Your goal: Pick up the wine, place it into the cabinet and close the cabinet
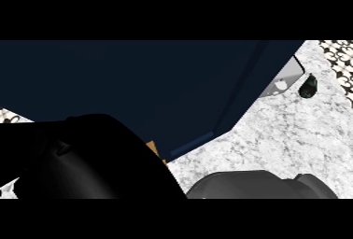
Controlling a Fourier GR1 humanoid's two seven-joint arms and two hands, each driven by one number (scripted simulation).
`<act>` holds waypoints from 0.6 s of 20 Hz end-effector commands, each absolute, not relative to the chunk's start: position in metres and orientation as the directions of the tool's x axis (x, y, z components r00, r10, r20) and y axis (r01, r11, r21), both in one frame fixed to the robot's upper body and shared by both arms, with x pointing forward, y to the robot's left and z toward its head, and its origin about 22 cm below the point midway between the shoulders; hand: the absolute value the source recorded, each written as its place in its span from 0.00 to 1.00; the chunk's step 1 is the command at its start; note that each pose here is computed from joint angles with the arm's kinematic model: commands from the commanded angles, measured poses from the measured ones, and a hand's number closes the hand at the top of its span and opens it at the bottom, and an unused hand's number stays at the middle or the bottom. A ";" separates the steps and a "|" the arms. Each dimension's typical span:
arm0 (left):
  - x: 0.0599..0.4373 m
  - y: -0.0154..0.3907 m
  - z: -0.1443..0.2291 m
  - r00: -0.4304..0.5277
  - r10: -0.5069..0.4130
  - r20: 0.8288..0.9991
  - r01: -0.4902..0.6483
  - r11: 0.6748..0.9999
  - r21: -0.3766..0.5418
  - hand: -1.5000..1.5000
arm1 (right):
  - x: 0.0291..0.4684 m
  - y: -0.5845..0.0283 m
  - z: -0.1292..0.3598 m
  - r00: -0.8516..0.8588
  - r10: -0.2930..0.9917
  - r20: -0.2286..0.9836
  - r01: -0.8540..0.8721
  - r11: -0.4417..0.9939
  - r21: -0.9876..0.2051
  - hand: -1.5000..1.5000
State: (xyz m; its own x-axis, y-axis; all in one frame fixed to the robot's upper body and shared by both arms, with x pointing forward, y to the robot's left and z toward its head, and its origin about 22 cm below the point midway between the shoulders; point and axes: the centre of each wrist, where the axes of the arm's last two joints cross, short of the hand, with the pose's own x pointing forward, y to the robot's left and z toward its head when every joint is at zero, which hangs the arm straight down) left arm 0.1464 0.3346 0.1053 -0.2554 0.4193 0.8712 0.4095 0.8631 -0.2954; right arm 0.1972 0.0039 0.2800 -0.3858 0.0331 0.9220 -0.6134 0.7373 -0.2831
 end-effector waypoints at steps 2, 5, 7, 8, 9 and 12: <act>0.149 0.361 0.110 -0.252 0.441 0.861 0.433 0.847 -0.307 1.00 | 0.243 0.035 0.293 -0.397 0.070 0.915 -0.521 0.803 -0.288 1.00; 0.149 0.363 0.112 -0.251 0.448 0.858 0.441 0.842 -0.311 1.00 | 0.270 0.045 0.288 -0.369 0.072 0.927 -0.482 0.838 -0.257 1.00; 0.153 0.367 0.119 -0.255 0.429 0.866 0.441 0.849 -0.291 1.00 | 0.295 0.046 0.278 -0.315 0.097 0.944 -0.476 0.844 -0.246 1.00; 0.148 0.378 0.118 -0.261 0.421 0.869 0.430 0.856 -0.286 1.00 | 0.306 0.043 0.274 -0.317 0.104 0.943 -0.474 0.844 -0.252 1.00; 0.153 0.375 0.114 -0.259 0.426 0.867 0.431 0.854 -0.291 1.00 | 0.315 0.046 0.288 -0.329 0.107 0.938 -0.449 0.856 -0.255 1.00; 0.155 0.378 0.121 -0.274 0.415 0.868 0.427 0.861 -0.277 1.00 | 0.343 0.040 0.273 -0.296 0.130 0.946 -0.408 0.878 -0.249 1.00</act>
